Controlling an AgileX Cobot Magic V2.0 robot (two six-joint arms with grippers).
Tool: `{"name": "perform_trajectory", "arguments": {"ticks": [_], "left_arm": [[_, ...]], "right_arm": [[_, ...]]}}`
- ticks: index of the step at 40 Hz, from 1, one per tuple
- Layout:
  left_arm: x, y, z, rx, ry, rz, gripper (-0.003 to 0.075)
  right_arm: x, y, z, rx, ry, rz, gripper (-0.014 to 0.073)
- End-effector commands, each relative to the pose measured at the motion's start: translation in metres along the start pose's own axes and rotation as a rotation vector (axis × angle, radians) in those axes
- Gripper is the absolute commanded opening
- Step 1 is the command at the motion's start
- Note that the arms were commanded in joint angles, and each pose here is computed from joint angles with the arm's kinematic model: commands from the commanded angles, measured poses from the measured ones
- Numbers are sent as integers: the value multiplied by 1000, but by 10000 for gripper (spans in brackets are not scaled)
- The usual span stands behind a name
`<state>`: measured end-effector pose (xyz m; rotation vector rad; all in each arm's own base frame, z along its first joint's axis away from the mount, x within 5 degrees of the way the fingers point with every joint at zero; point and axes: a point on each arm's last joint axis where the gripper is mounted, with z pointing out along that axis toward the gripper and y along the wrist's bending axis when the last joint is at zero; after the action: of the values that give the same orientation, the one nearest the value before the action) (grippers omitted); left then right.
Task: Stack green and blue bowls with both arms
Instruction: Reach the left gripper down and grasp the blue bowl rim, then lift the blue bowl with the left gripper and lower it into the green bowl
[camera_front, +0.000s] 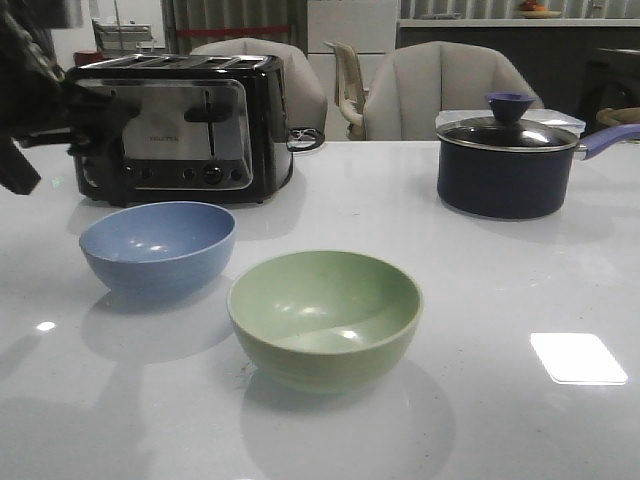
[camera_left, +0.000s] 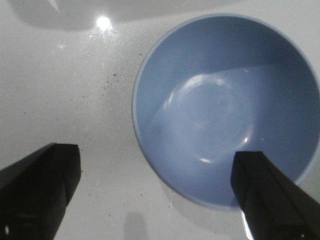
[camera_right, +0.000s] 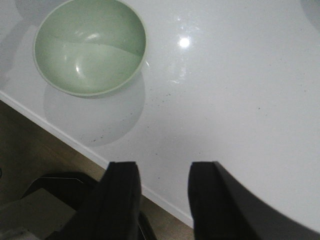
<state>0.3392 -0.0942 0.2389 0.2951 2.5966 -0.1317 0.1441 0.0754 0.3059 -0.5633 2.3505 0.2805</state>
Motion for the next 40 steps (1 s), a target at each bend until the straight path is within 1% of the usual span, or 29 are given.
{"name": "perform_trajectory", "arguments": {"ticks": [1, 8, 13, 17, 21, 24, 30, 36, 40], "left_arm": [[-24, -3, 2, 2, -85, 12, 659], [-36, -1, 33, -28, -53, 55, 659], [-41, 2, 49, -36, -29, 53, 658], [-40, 2, 56, -36, -7, 51, 636], [-39, 2, 58, -37, 2, 51, 545], [-39, 3, 58, -39, 6, 54, 447], [-37, 3, 57, -41, 23, 56, 285], [-36, 3, 54, -44, 65, 54, 158], [-36, 3, 44, -46, 77, 54, 96]], "right_arm": [[-12, 0, -6, 6, -85, -2, 366], [-12, 0, -6, 6, -85, -2, 366], [-12, 0, -6, 6, -85, -2, 366], [-12, 0, -6, 6, -85, -2, 366], [-12, 0, -6, 6, -85, -2, 366], [-12, 0, -6, 6, -85, -2, 366], [-12, 0, -6, 6, -85, -2, 366], [-12, 0, -6, 6, -85, -2, 366], [-12, 0, -6, 6, -85, -2, 366]]}}
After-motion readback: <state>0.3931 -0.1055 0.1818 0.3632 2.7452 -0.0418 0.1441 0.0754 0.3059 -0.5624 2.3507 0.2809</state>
